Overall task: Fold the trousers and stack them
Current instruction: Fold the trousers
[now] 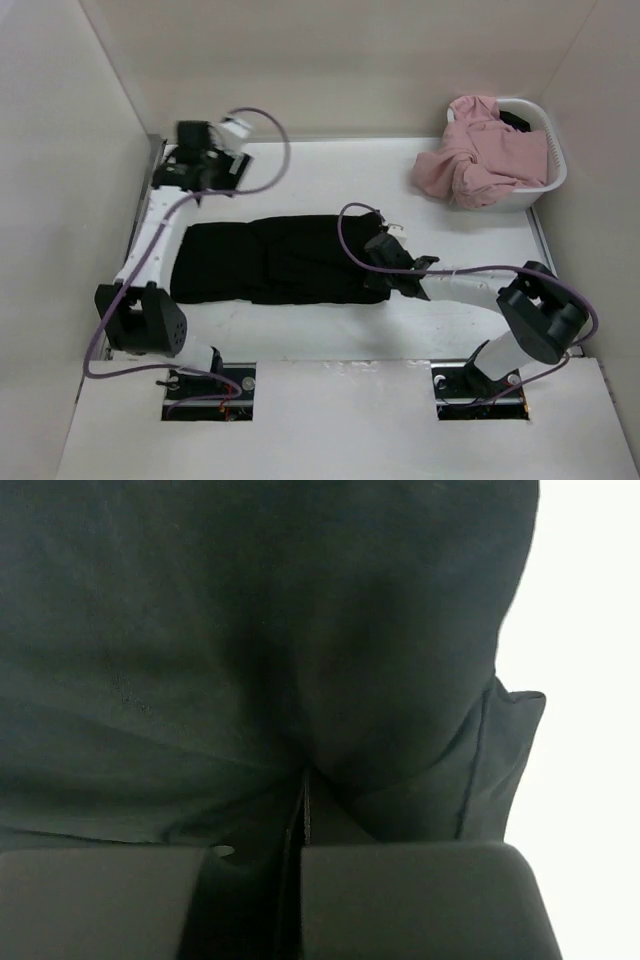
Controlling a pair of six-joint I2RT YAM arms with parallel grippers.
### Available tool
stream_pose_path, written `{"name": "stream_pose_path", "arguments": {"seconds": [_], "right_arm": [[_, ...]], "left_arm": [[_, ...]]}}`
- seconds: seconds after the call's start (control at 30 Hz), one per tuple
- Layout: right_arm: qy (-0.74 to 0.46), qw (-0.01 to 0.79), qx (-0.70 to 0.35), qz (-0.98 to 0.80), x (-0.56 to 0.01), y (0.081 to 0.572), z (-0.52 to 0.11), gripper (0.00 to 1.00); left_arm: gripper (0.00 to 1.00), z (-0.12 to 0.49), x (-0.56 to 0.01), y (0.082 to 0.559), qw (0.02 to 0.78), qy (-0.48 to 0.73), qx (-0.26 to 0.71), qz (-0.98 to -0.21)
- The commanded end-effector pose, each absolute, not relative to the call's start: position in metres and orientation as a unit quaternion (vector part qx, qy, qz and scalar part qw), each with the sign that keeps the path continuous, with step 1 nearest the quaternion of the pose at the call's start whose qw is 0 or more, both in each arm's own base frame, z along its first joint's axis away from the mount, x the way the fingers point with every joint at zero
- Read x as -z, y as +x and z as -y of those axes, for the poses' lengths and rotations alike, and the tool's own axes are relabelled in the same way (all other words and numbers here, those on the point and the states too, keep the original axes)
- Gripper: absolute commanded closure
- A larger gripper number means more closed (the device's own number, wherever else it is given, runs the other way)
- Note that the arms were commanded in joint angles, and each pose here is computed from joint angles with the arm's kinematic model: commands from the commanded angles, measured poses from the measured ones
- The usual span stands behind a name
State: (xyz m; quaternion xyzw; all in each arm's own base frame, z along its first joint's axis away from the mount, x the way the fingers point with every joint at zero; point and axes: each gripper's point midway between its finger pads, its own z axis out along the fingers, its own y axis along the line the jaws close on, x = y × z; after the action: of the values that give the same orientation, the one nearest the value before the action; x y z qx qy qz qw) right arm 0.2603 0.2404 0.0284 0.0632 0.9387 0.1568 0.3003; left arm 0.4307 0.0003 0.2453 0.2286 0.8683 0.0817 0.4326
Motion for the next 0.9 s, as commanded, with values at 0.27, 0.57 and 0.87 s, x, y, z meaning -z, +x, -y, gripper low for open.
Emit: {"name": "stream_pose_path", "arguments": {"seconds": [0.27,0.57,0.87], "right_arm": [[0.194,0.357,-0.244,-0.881,-0.071,0.283,-0.230,0.90],[0.258,0.426,-0.234,-0.835,-0.118,0.284,-0.167,0.26],[0.237,0.365,-0.287,-0.853,-0.066,0.320,-0.194,0.12]], "left_arm": [[0.39,0.188,-0.096,0.271,0.198,0.424,0.151,-0.871],[0.40,0.179,-0.043,0.291,0.191,0.421,0.087,-0.882],[0.38,0.177,-0.052,0.300,0.210,0.411,0.091,-0.882]]}}
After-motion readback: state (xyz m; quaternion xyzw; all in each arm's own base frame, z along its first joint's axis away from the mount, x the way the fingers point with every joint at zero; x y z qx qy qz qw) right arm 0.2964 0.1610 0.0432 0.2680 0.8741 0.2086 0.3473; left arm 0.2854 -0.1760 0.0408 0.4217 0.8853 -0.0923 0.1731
